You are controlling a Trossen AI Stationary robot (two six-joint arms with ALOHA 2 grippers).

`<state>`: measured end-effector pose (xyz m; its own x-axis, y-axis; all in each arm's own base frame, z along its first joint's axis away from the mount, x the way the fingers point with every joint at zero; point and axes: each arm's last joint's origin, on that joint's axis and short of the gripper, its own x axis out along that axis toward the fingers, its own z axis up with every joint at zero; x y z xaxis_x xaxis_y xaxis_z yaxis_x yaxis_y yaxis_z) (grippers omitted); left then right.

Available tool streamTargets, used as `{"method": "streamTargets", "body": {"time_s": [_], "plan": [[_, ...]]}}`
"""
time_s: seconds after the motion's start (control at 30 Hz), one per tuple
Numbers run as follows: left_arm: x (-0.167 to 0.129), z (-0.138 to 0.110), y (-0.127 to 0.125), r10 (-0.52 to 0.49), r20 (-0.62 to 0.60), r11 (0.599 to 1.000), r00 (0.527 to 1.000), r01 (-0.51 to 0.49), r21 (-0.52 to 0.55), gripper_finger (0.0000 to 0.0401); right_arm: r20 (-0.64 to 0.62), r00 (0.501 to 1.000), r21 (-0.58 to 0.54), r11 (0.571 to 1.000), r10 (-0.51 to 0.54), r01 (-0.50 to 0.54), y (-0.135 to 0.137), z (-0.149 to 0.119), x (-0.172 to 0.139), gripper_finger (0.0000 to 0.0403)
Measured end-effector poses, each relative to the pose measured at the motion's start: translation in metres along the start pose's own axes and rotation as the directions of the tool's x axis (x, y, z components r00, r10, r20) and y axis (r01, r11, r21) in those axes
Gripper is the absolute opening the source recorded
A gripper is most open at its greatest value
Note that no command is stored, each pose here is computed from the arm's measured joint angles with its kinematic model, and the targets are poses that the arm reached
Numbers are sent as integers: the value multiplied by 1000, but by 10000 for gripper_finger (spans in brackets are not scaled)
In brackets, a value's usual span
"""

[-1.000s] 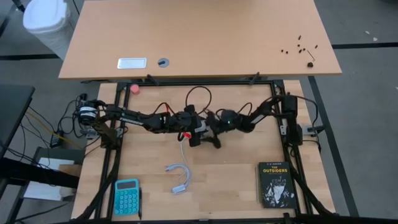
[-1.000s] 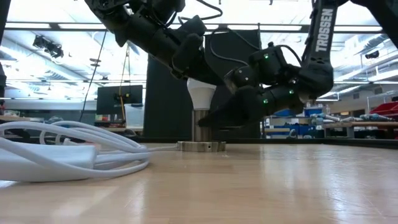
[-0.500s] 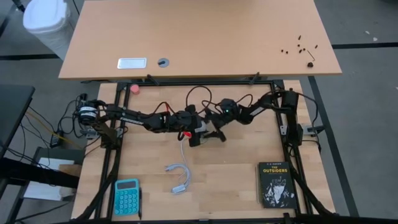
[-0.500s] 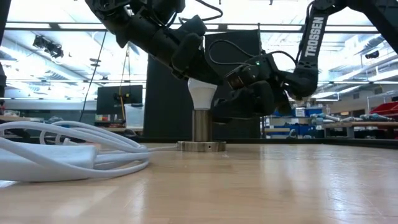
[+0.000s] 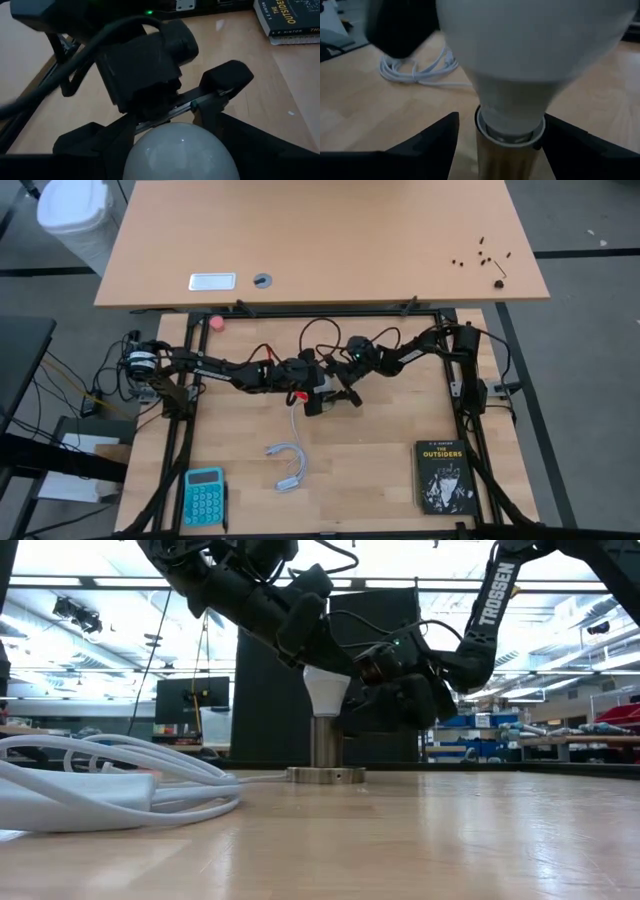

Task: Screw lightbulb
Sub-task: Insert the white lightbulb into the silver lamp

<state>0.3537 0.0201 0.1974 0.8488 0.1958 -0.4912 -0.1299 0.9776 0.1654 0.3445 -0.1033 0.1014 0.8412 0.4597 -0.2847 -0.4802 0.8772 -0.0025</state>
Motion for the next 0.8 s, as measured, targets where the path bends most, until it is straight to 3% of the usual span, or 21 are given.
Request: {"method": "streamTargets", "body": {"time_s": [0.5,0.8], "plan": [[0,1,0,-3,12,1000,1000,3,-4,271,-5,1000,13,1000,0,0,5,-6,9,253],[0,1,0,1,8,1000,1000,-1,-7,271,-2,998,-3,998,-60,60,5,-4,12,171]]}}
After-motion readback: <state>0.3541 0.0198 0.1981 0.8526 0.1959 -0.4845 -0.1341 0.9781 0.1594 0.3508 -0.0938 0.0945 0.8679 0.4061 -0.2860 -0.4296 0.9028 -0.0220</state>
